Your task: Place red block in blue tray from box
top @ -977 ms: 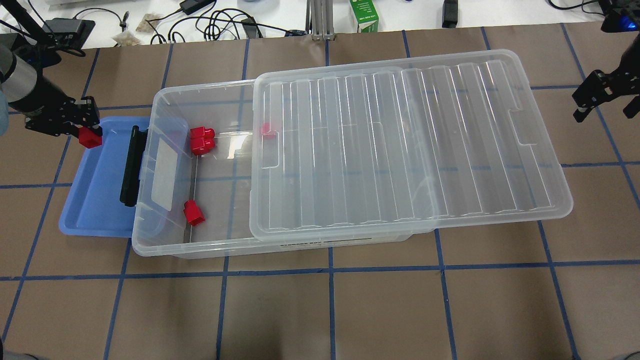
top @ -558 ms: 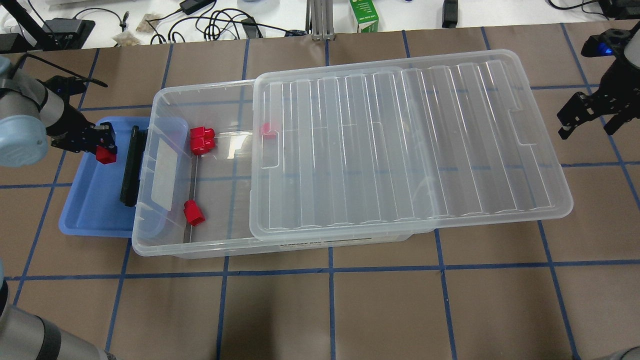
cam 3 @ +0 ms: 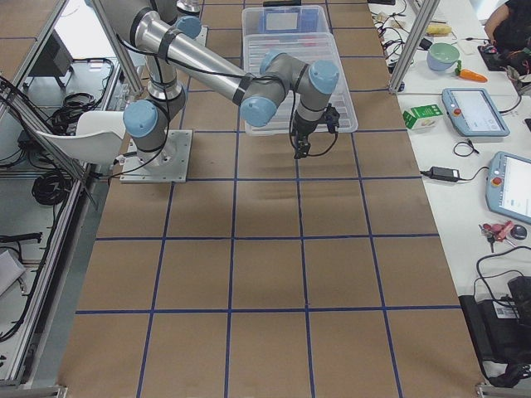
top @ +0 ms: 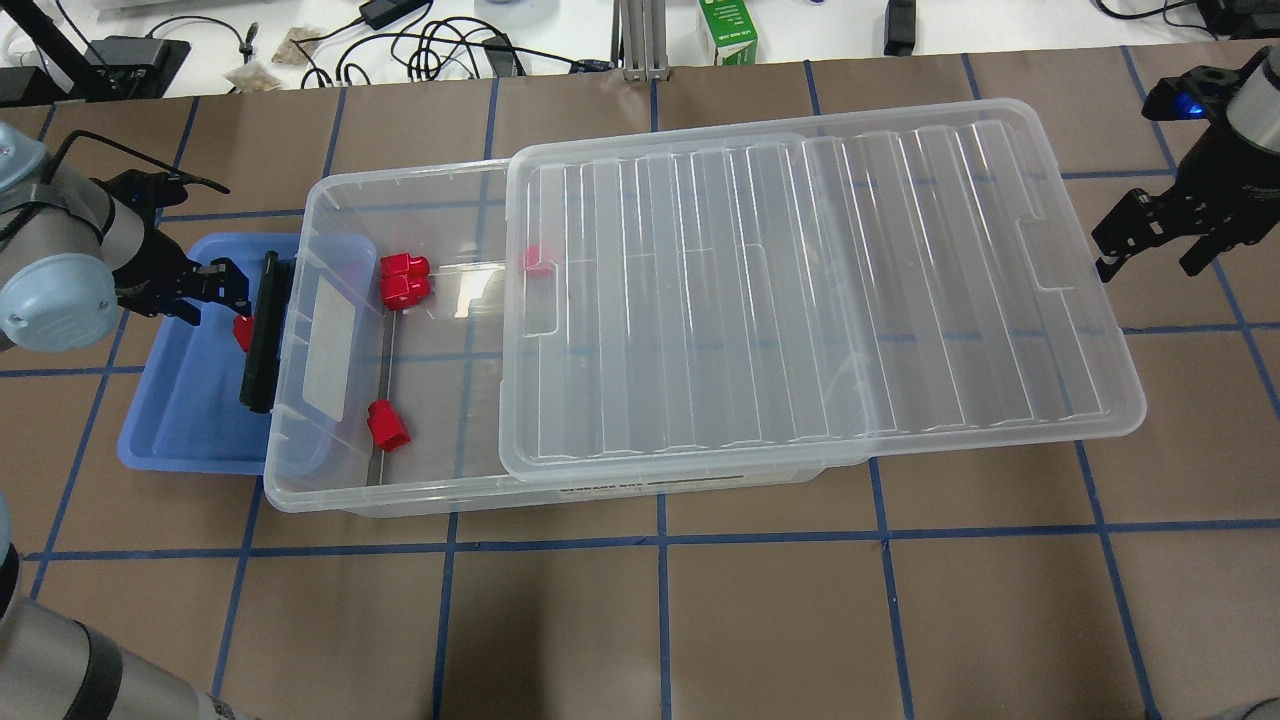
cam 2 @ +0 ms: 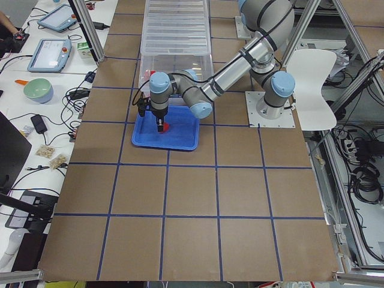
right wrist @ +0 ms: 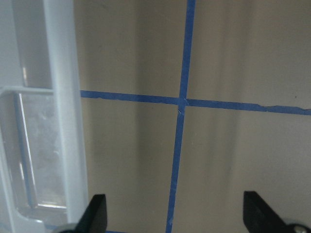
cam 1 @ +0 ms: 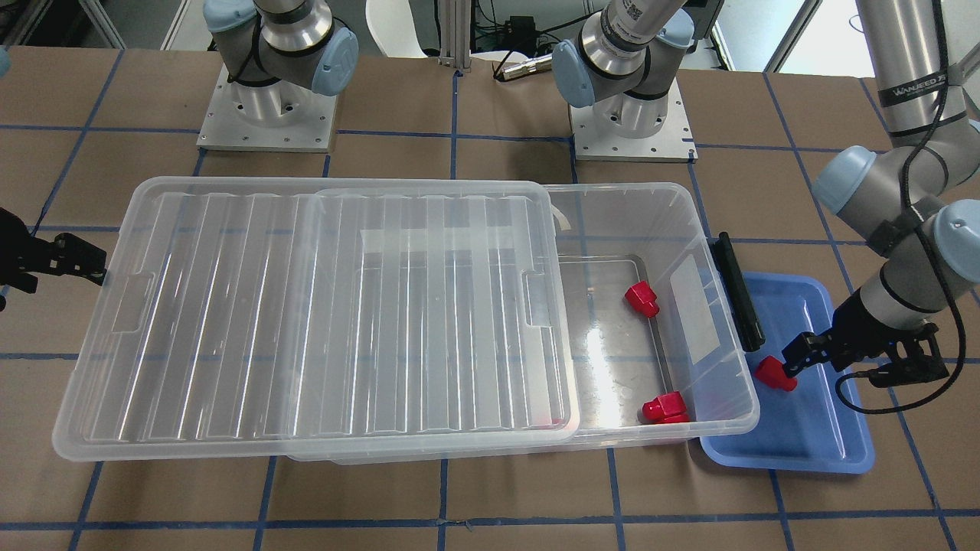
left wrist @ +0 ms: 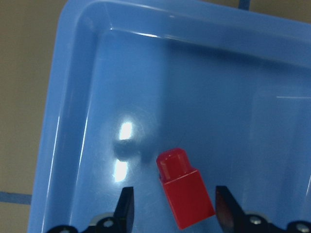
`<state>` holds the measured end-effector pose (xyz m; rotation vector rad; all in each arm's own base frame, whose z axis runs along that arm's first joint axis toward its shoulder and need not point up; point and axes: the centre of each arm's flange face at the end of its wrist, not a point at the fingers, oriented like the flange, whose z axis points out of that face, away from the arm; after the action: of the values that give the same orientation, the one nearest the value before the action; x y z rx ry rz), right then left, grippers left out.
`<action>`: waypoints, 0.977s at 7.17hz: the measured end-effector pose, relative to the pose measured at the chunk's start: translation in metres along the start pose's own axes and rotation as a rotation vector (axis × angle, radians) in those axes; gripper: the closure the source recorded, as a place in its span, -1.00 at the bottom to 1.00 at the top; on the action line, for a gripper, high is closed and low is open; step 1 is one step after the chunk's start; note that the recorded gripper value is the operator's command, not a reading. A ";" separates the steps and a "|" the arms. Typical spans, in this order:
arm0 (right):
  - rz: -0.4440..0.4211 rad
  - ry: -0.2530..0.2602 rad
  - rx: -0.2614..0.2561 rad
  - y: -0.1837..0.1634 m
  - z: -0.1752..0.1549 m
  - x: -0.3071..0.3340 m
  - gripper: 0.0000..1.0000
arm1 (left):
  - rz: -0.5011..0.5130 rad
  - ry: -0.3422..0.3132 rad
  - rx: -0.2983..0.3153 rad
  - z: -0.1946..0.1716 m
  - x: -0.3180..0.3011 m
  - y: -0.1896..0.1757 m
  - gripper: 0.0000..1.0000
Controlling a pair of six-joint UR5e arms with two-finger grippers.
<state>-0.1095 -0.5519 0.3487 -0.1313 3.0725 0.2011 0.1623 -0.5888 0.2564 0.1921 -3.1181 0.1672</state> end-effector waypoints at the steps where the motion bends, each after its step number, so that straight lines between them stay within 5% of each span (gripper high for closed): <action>1: -0.003 -0.003 -0.003 -0.001 0.001 -0.004 -1.00 | -0.013 0.010 -0.017 -0.036 0.004 -0.010 -1.00; 4: 0.030 -0.017 -0.015 -0.002 0.010 -0.023 -1.00 | -0.013 0.025 -0.054 -0.174 0.077 -0.012 -1.00; 7: 0.077 -0.007 -0.018 -0.011 0.013 -0.074 -1.00 | -0.006 -0.033 -0.030 -0.225 0.206 0.022 -1.00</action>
<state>-0.0340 -0.5554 0.3392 -0.0139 3.0720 0.2331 -0.0429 -0.5681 0.4815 0.2052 -3.1507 0.1185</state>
